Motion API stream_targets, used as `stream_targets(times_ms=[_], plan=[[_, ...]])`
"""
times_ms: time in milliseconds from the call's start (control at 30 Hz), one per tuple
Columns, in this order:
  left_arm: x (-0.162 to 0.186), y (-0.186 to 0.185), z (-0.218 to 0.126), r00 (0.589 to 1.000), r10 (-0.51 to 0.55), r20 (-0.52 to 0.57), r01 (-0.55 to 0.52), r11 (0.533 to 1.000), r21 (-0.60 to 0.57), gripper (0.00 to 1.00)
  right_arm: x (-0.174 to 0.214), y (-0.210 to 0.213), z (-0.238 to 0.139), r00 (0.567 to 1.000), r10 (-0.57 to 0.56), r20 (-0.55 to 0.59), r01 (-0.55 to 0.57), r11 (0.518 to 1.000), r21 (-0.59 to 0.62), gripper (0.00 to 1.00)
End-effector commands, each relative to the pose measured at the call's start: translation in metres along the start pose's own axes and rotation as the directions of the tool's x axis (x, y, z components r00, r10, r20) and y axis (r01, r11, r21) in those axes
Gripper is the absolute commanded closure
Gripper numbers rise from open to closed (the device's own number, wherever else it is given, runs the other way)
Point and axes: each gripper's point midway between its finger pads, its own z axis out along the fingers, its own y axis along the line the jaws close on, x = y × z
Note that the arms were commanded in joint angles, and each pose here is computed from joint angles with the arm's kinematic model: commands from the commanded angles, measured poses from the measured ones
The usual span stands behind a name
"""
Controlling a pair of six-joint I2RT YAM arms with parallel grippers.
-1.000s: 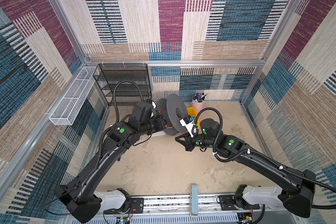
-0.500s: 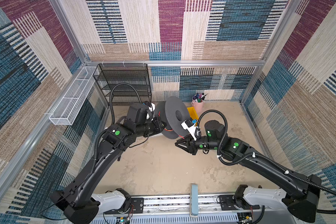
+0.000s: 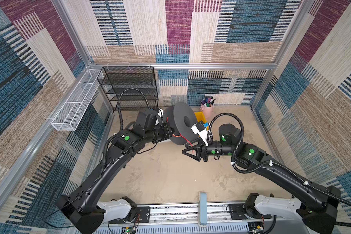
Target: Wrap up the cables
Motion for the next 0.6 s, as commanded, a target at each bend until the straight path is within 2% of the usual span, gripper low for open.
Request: stream_targets(times_ms=[0, 100, 300, 467, 567], plan=[[-0.008, 0.002, 0.002, 0.999, 0.031, 0.034, -0.03, 0.999, -0.022, 1.0, -0.023, 0.016, -0.014, 0.996, -0.065, 0.066, 0.066, 0.998, -0.016, 0.41], [-0.003, 0.012, 0.006, 0.999, 0.04, 0.022, -0.038, 0.998, -0.055, 1.0, -0.032, 0.016, -0.022, 0.993, -0.1, 0.066, 0.098, 0.995, 0.033, 0.35], [-0.004, 0.021, 0.006, 0.998, 0.053, 0.037, -0.049, 0.994, -0.099, 1.0, -0.036, 0.008, -0.032, 0.99, -0.138, 0.044, 0.131, 0.984, 0.124, 0.33], [-0.005, 0.024, 0.005, 0.995, 0.086, 0.046, -0.08, 0.99, -0.12, 1.0, -0.068, 0.021, -0.059, 0.973, -0.176, 0.151, 0.148, 0.973, 0.18, 0.32], [-0.003, 0.029, 0.003, 0.993, 0.115, 0.041, -0.108, 0.984, -0.141, 1.0, -0.087, 0.016, -0.074, 0.968, -0.156, 0.199, 0.098, 0.958, 0.27, 0.32]])
